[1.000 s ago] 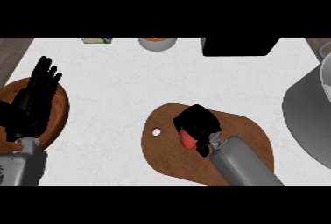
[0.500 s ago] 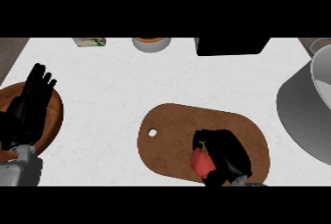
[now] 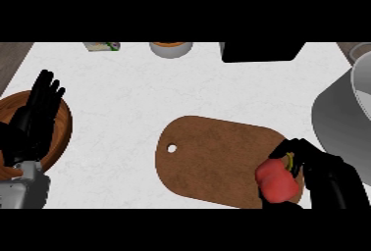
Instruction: Pick the bell pepper from the cutting board and place it in the pot
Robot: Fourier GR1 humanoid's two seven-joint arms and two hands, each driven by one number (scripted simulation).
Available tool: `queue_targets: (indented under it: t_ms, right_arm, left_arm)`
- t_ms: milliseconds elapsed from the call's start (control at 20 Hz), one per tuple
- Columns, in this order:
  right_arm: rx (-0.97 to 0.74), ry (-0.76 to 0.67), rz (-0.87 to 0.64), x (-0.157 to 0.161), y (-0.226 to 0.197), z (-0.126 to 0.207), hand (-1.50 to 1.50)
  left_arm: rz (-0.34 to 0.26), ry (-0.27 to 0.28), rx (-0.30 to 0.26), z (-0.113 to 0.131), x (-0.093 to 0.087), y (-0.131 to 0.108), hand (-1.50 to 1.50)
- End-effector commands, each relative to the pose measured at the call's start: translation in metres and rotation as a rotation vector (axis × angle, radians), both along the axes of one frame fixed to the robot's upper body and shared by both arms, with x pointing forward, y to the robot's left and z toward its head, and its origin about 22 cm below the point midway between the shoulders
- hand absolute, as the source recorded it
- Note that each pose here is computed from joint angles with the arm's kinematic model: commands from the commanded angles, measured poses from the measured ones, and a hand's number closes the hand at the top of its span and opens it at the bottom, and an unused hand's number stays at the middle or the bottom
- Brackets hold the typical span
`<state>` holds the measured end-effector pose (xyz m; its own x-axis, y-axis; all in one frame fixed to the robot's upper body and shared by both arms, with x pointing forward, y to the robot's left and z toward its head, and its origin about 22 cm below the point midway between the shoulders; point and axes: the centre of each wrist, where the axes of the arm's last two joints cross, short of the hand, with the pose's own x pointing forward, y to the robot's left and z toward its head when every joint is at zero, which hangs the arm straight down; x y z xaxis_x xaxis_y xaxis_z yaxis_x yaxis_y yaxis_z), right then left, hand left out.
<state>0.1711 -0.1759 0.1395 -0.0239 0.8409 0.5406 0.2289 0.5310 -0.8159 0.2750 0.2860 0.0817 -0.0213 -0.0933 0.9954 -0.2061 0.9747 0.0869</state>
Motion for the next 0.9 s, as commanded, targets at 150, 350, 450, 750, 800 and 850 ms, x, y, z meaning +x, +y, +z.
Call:
queue_targets:
  t_ms: [150,350,450,750,800,850]
  right_arm:
    - [0.041,-0.184,-0.21,-0.033,-0.042,0.045,1.5]
    - [0.059,-0.213,-0.247,-0.031,-0.061,0.055,1.5]
    - [0.074,-0.21,-0.264,-0.014,-0.089,0.05,1.5]
    - [0.141,-0.198,-0.307,0.015,-0.126,0.039,1.5]
    - [0.182,-0.203,-0.329,0.013,-0.148,0.042,1.5]
    - [0.214,-0.18,-0.318,0.022,-0.156,0.033,1.5]
  left_arm:
    - [-0.036,-0.023,-0.016,0.002,0.001,0.003,0.0]
    - [-0.033,-0.01,-0.01,0.001,0.007,-0.002,0.0]
    - [-0.027,-0.013,0.002,-0.003,0.001,0.009,0.0]
    - [-0.042,-0.024,-0.001,0.003,0.004,-0.021,0.0]
    - [-0.01,-0.026,0.002,0.004,0.001,0.005,0.0]
    - [-0.031,-0.013,-0.021,0.01,0.003,-0.009,0.0]
